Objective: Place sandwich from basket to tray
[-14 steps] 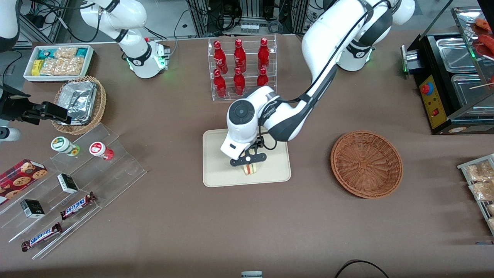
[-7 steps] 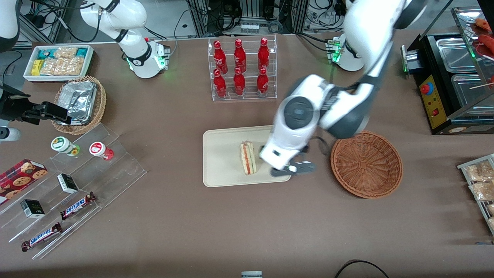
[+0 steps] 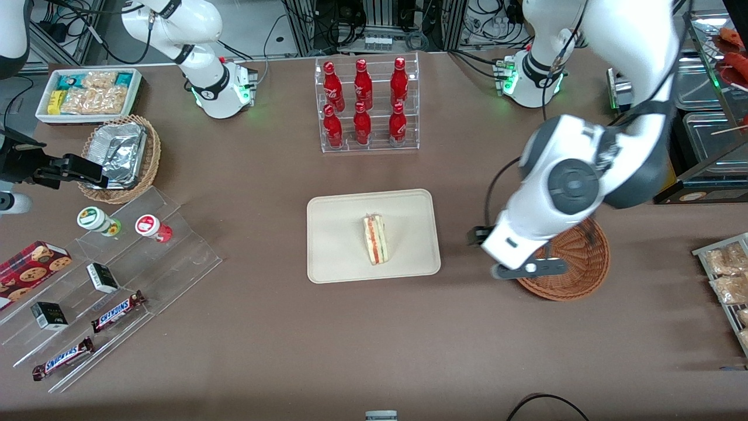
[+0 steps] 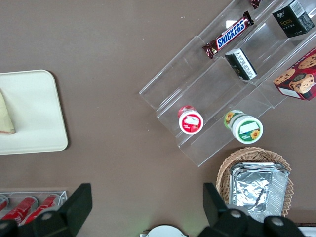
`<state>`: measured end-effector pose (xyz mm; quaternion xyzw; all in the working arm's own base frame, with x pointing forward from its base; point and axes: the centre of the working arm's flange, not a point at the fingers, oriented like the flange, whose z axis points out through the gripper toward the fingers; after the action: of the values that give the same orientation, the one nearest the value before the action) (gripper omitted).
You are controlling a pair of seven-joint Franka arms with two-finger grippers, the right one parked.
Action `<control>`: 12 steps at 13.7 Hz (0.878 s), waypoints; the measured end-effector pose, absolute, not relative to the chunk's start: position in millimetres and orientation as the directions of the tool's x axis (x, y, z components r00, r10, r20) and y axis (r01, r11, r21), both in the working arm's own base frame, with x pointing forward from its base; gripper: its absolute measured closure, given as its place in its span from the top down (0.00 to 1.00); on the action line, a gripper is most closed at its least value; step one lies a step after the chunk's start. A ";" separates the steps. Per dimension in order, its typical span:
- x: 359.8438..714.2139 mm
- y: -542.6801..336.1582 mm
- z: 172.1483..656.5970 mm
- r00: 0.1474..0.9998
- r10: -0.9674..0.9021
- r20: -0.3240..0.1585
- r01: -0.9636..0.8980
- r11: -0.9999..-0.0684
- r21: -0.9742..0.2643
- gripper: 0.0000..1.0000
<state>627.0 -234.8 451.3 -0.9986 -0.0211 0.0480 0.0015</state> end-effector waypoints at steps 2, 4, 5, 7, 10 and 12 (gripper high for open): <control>617.8 -191.8 465.5 0.995 0.028 -0.098 0.027 -1.000 -0.011 1.00; 603.1 -160.9 476.3 0.994 0.013 -0.106 0.012 -1.000 -0.013 1.00; 594.2 -149.0 480.6 0.993 0.002 -0.117 0.000 -1.000 -0.016 1.00; 575.5 -129.8 490.7 0.990 -0.024 -0.138 -0.028 -0.999 -0.026 1.00; 549.8 -106.0 516.3 0.984 -0.034 -0.177 -0.041 -0.998 -0.038 1.00; 536.7 -95.1 535.9 0.981 -0.046 -0.187 -0.053 -0.998 -0.031 1.00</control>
<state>536.7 -95.1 535.9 -0.9951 0.0248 0.0937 0.0181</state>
